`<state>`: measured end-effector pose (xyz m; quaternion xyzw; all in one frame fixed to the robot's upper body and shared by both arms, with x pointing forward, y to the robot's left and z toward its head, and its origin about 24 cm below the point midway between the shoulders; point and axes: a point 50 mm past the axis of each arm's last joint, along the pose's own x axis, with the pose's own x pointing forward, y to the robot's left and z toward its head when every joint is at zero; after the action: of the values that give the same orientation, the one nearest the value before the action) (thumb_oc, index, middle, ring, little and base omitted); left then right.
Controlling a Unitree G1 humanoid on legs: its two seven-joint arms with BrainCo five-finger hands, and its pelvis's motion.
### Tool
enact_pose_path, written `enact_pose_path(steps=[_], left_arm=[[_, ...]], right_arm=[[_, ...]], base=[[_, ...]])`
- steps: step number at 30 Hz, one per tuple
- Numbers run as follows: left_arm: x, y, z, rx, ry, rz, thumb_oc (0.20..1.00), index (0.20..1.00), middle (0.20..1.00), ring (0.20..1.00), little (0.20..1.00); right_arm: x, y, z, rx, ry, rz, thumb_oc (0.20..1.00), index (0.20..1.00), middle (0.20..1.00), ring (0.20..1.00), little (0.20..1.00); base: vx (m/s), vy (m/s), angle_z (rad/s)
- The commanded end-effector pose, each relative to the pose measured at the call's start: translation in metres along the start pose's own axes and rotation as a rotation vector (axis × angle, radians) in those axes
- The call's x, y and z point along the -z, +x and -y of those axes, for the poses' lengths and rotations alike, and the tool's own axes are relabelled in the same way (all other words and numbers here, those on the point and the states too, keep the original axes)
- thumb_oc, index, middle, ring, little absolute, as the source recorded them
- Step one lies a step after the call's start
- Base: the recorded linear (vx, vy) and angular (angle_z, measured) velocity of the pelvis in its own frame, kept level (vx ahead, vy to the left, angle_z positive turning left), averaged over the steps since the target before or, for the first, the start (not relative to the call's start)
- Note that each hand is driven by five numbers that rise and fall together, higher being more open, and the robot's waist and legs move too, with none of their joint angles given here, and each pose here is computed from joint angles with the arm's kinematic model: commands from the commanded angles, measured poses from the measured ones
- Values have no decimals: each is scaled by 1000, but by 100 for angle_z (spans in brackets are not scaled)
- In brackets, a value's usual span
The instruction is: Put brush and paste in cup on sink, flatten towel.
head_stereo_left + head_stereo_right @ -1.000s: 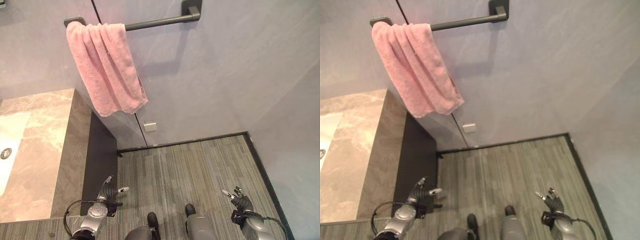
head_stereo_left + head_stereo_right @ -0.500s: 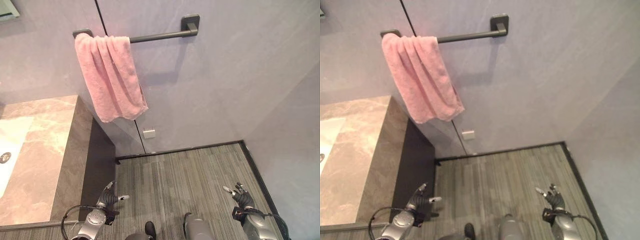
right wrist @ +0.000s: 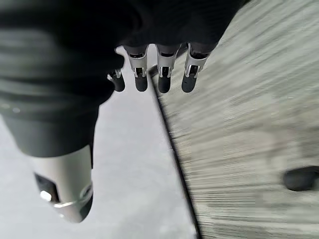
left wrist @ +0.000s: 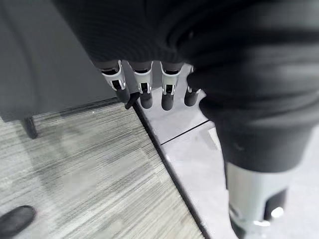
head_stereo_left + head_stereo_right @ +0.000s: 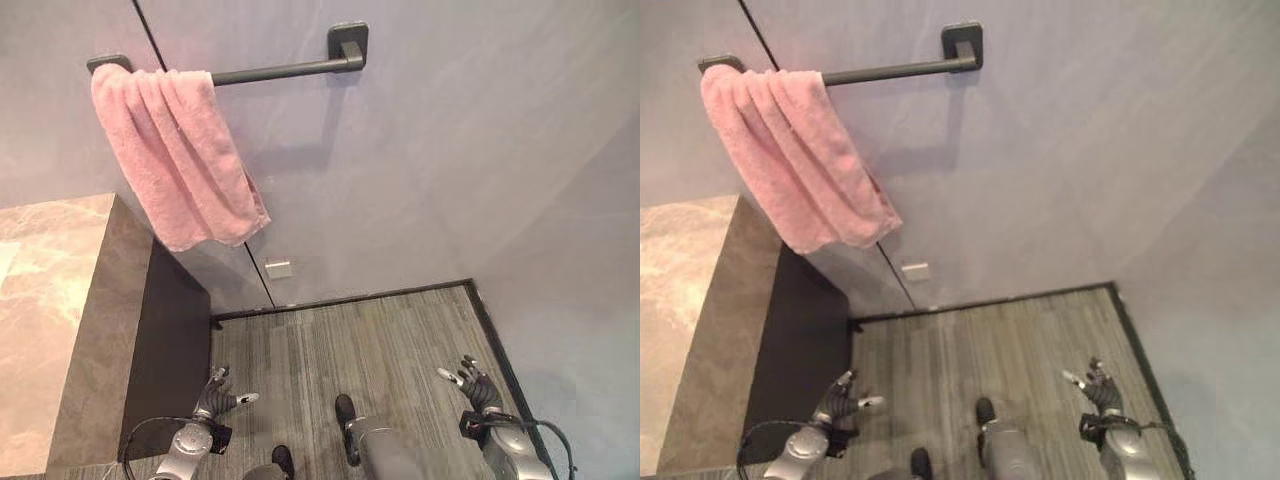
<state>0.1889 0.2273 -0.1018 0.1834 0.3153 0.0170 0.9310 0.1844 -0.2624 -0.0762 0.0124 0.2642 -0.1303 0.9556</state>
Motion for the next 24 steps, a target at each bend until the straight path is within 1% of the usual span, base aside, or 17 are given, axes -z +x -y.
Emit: enact_pose_path(steps=[1, 5, 10, 15, 17, 20, 24], left_arm=[[-20, 7, -11, -34, -8, 75, 1000, 1000, 1000, 1000, 1000], [-30, 11, -7, -30, -13, 103, 1000, 1000, 1000, 1000, 1000], [-30, 11, -6, -29, 18, 111, 1000, 1000, 1000, 1000, 1000], [-25, 9, -13, -32, 57, 104, 1000, 1000, 1000, 1000, 1000], [-29, 7, -22, -52, 57, 130, 1000, 1000, 1000, 1000, 1000], [-29, 8, -26, -70, 58, 131, 1000, 1000, 1000, 1000, 1000], [-29, 6, -30, -84, 48, 138, 1000, 1000, 1000, 1000, 1000]], right_arm=[[-22, 0, 11, 26, -19, 108, 1000, 1000, 1000, 1000, 1000], [-22, -1, 13, 46, -16, 111, 1000, 1000, 1000, 1000, 1000], [-21, -4, 19, 57, -61, 107, 1000, 1000, 1000, 1000, 1000], [-25, -1, 14, 49, -99, 114, 1000, 1000, 1000, 1000, 1000], [-28, 2, 7, 27, -107, 122, 1000, 1000, 1000, 1000, 1000], [-28, 3, -1, 13, -136, 125, 1000, 1000, 1000, 1000, 1000], [-25, 4, -7, -2, -148, 114, 1000, 1000, 1000, 1000, 1000]], base=[[84, -91, 54], [76, 27, 38], [131, 223, 8], [117, 272, -45], [29, 278, -64], [6, 145, -53], [15, 59, -14]])
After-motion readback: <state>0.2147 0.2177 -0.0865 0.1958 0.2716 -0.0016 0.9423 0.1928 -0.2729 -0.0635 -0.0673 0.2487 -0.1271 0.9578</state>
